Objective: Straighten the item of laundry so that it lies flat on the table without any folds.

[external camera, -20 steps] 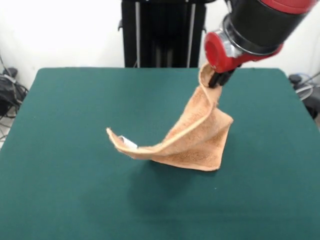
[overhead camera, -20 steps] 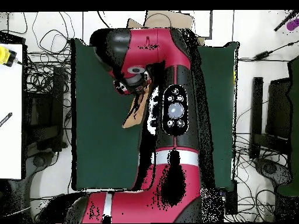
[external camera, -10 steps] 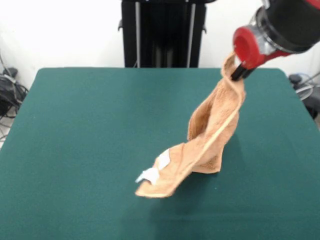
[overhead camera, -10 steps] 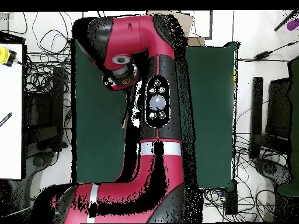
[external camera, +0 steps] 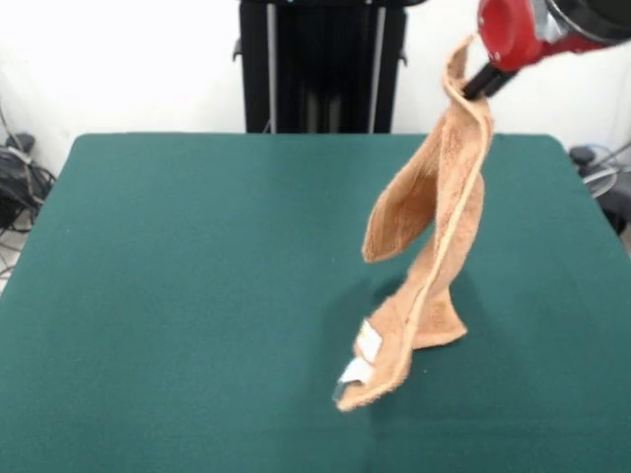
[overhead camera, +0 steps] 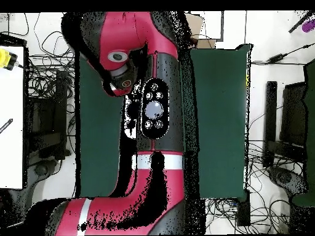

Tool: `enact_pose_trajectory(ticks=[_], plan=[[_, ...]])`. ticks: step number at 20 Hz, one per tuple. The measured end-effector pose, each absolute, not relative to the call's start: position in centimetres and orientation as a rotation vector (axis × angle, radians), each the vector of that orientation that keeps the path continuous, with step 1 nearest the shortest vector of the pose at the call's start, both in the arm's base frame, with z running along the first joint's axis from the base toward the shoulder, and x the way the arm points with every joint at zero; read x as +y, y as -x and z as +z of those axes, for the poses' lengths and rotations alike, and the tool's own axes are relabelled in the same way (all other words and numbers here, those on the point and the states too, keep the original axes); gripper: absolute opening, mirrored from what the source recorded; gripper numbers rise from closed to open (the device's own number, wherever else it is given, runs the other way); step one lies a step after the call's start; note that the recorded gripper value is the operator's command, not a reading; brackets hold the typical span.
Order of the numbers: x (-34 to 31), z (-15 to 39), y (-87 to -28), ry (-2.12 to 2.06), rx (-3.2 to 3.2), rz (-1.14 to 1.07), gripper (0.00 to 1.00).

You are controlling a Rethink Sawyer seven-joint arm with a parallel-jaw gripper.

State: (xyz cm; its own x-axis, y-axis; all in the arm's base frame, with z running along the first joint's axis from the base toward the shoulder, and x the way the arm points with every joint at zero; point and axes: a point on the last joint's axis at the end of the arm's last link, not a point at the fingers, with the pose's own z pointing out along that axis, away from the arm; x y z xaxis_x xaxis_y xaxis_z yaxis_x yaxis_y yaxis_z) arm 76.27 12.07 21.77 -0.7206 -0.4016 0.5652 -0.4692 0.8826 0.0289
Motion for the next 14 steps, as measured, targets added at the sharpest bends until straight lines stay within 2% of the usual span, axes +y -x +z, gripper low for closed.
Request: enact_pose_trajectory(ticks=[14], plan=[[8.2,27.7,-76.5,-0.540,-2.539,0.252,0.00]])
